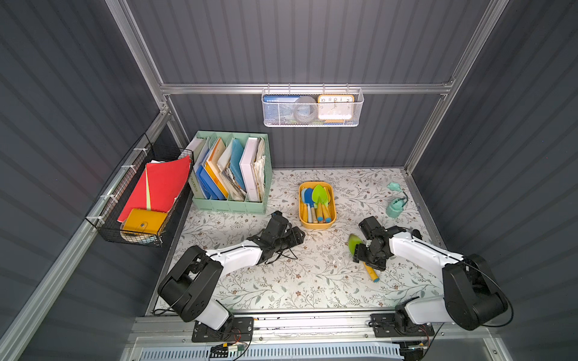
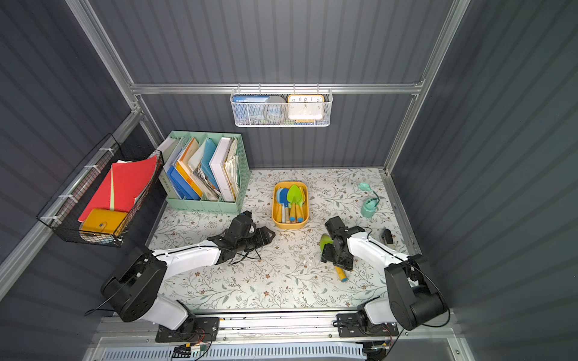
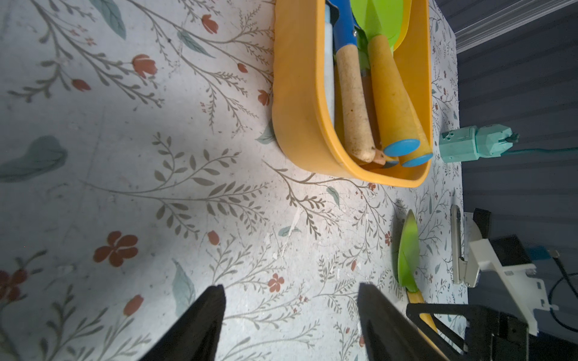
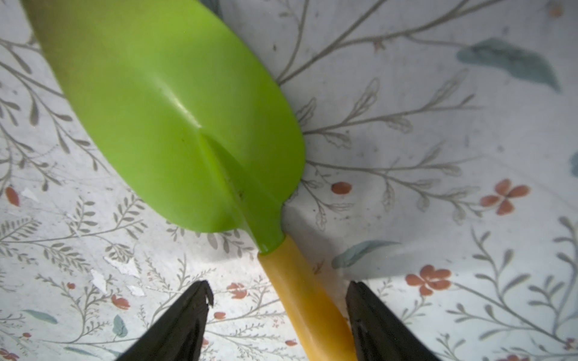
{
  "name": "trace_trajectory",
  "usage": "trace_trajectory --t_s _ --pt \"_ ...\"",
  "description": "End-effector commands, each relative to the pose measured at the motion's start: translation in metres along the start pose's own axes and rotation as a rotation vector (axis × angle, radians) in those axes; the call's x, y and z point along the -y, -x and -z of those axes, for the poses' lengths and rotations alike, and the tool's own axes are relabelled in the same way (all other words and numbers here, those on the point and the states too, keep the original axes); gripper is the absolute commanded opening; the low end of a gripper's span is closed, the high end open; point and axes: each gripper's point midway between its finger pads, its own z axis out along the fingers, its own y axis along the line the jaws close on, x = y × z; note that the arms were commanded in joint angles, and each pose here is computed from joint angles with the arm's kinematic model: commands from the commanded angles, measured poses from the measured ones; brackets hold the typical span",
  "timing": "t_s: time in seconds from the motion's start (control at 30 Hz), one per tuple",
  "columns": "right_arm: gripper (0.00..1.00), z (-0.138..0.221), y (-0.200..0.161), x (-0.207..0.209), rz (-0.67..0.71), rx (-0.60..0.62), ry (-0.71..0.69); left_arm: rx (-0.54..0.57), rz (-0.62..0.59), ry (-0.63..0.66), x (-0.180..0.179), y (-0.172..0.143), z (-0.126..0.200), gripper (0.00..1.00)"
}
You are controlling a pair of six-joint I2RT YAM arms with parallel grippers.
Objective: Put the shovel into the storage box
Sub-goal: Pick up the shovel from the center of the board.
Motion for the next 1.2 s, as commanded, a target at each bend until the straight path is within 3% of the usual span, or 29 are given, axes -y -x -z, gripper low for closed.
trace_trajectory --t_s 0.0,0.77,0.87,0.93,1.17 --pt "0.71 0.0 -0.009 0.008 0.004 -0.011 -0.042 -0.001 0.009 -0.012 0.001 -0.002 0.001 0.73" --pt "0.55 -0.008 -0.026 0.008 0.036 -0.002 -0.079 -0.005 0.02 -0.016 0.002 -0.006 0.0 0.72" --pt "0.48 -0.008 -0.028 0.009 0.046 -0.006 -0.091 -0.007 0.02 -0.016 0.003 -0.006 -0.001 0.73" --pt "0.38 -0.008 -0.029 0.01 0.048 -0.005 -0.094 -0.008 0.02 -0.016 0.003 -0.006 -0.002 0.73" --pt "0.28 0.006 -0.023 0.001 0.059 0.025 -0.057 -0.004 0.017 -0.018 0.003 -0.005 -0.002 0.72"
